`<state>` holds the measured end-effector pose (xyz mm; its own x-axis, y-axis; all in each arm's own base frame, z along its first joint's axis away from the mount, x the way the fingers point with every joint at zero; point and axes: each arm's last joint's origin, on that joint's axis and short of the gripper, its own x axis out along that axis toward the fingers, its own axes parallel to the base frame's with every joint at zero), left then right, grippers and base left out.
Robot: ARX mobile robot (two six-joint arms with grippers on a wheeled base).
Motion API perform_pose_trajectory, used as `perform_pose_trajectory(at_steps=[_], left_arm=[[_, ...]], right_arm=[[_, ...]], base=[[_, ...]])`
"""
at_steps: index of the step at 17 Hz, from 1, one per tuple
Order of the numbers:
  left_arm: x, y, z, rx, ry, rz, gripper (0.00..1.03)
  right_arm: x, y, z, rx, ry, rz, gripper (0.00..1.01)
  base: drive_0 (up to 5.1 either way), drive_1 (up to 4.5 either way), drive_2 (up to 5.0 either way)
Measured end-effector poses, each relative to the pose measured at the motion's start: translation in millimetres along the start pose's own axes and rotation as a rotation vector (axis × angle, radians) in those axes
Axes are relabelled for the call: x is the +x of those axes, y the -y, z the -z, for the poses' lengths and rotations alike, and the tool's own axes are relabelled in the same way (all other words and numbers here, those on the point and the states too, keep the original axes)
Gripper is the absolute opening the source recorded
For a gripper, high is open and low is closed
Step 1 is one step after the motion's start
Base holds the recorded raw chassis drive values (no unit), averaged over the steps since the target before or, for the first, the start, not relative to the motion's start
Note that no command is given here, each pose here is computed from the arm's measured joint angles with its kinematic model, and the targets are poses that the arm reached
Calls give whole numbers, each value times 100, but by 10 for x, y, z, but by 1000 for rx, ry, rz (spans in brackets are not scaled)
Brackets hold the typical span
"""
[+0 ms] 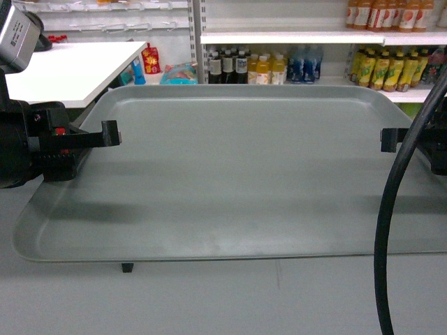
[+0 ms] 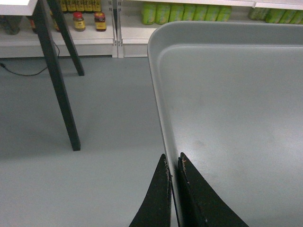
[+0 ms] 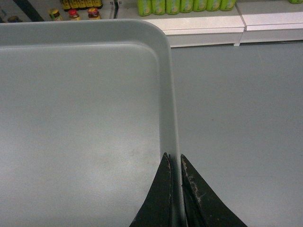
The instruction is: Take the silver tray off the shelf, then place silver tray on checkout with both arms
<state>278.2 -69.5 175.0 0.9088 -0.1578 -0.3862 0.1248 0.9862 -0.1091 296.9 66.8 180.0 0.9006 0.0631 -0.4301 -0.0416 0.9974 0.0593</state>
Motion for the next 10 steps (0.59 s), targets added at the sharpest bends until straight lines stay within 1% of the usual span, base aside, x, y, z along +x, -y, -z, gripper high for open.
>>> perform_pose_trajectory(at_steps=[10], left_arm=[[0, 0, 0, 0, 0, 0, 3]], right_arm=[[-3, 0, -4, 0, 2, 0, 3]], base=[[-488, 244, 244]])
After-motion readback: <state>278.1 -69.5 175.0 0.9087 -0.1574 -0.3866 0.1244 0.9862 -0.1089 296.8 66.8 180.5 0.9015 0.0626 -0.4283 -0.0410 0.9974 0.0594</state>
